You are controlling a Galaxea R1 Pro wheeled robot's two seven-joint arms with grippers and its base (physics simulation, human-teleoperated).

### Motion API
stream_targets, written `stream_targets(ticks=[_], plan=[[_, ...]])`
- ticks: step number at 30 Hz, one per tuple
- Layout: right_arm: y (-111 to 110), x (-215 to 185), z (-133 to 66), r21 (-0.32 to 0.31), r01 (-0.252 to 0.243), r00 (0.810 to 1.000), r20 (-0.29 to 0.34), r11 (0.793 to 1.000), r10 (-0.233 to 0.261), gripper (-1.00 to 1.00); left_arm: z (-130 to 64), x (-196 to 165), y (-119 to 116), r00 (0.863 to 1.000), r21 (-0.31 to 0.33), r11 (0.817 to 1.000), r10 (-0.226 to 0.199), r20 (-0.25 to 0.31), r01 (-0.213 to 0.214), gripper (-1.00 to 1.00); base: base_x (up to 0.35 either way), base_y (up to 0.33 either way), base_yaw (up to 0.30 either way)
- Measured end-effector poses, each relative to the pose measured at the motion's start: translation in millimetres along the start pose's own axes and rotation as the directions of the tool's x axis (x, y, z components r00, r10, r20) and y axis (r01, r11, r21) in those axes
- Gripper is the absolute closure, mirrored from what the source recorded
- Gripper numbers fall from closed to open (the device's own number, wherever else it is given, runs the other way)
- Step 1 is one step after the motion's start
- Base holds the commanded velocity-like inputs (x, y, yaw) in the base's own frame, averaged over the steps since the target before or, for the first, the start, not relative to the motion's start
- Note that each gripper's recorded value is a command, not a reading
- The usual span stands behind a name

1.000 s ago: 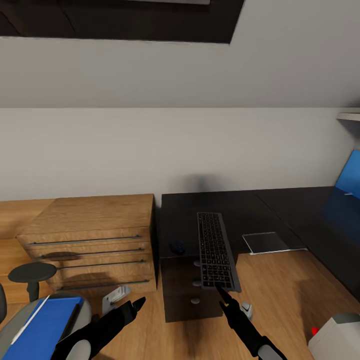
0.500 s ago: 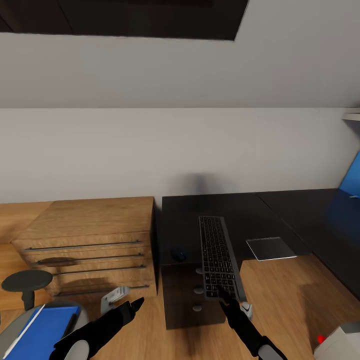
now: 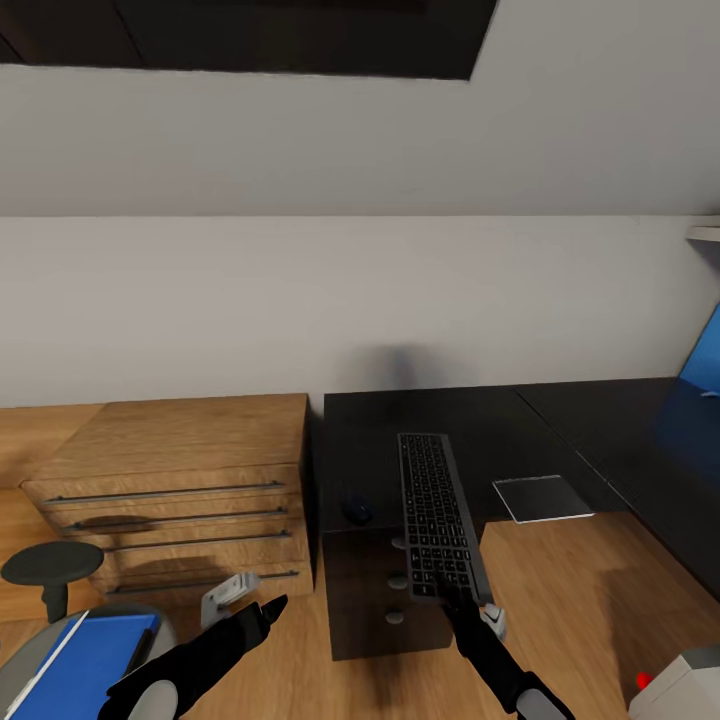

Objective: In the bedroom, organize the workspace by keeping the computer under the desk, ensuring the monitor is on the desk, placing the keyboard on the desk next to the monitor, placing the mouse on the desk next to the keyboard, moving the folder from the swivel chair onto the desk next to the mouse, stacking the notebook on top of the folder with the pen on top of the notebook, and positioning the swivel chair next to the desk.

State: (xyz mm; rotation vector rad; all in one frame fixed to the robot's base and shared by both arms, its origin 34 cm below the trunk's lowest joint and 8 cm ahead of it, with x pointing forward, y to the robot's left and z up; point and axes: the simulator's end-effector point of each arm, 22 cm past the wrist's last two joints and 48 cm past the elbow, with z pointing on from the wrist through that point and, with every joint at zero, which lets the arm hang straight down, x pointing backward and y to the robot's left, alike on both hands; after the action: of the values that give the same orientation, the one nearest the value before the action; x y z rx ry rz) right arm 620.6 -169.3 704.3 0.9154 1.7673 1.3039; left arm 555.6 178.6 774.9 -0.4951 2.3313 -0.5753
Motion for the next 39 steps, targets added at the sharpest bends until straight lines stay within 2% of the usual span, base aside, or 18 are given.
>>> stream_targets(ticks=[8, 17, 19, 24, 26, 29, 32, 36, 39], plan=[[0, 0, 0.2, 0.0, 0.001, 1.0, 0.0, 1.0, -0.001, 1.0, 0.0, 0, 0, 1.0, 0.001, 1.0, -0.001, -0.001, 0.001, -1.0, 0.0, 0.0, 0.0], [18, -5, -1.8, -0.012, 0.004, 1.0, 0.004, 1.0, -0.004, 1.0, -9.7, -7, -6, 1.0, -0.001, 1.0, 0.0, 0.0, 0.0, -1.0, 0.0, 0.0, 0.0], [46, -14, 7.0, -0.072, 0.028, 1.0, 0.012, 0.997, -0.027, 1.0, -11.6, -9, -8, 1.0, -0.001, 1.0, 0.0, 0.001, 0.0, -1.0, 0.0, 0.0, 0.0], [72, -22, 10.2, -0.116, 0.045, 0.999, 0.013, 0.992, -0.044, 1.0, -16.6, -13, -11, 1.0, -0.006, 1.0, 0.001, 0.004, -0.001, -1.0, 0.0, 0.0, 0.0], [89, -35, 10.7, -0.146, 0.059, 0.998, 0.024, 0.988, -0.056, 1.0, -18.2, -14, -12, 1.0, -0.01, 1.0, 0.003, 0.005, -0.003, -1.0, 0.0, 0.0, 0.0], [109, -34, 13.2, -0.177, 0.052, 0.999, -0.006, 0.983, -0.054, 1.0, -19.9, -13, -15, 1.0, -0.011, 1.0, 0.001, -0.001, -0.001, -1.0, 0.0, 0.0, 0.0], [124, -37, 17.4, -0.174, 0.041, 0.998, -0.033, 0.984, -0.047, 1.0, -21.4, -11, -16, 1.0, -0.016, 1.0, -0.001, -0.009, 0.001, -1.0, 0.0, 0.0, 0.0], [150, -54, 27.8, -0.113, 0.067, 0.996, -0.045, 0.991, -0.072, 1.0, -21.7, -4, -15, 0.999, -0.026, 1.0, 0.0, -0.032, -0.001, -1.0, 0.0, 0.0, 0.0], [194, -77, 32.8, -0.094, 0.051, 0.998, -0.035, 0.994, -0.054, 1.0, -21.8, 2, -9, 0.999, -0.045, 0.999, 0.004, -0.05, -0.006, -1.0, 0.0, 0.0, 0.0]])
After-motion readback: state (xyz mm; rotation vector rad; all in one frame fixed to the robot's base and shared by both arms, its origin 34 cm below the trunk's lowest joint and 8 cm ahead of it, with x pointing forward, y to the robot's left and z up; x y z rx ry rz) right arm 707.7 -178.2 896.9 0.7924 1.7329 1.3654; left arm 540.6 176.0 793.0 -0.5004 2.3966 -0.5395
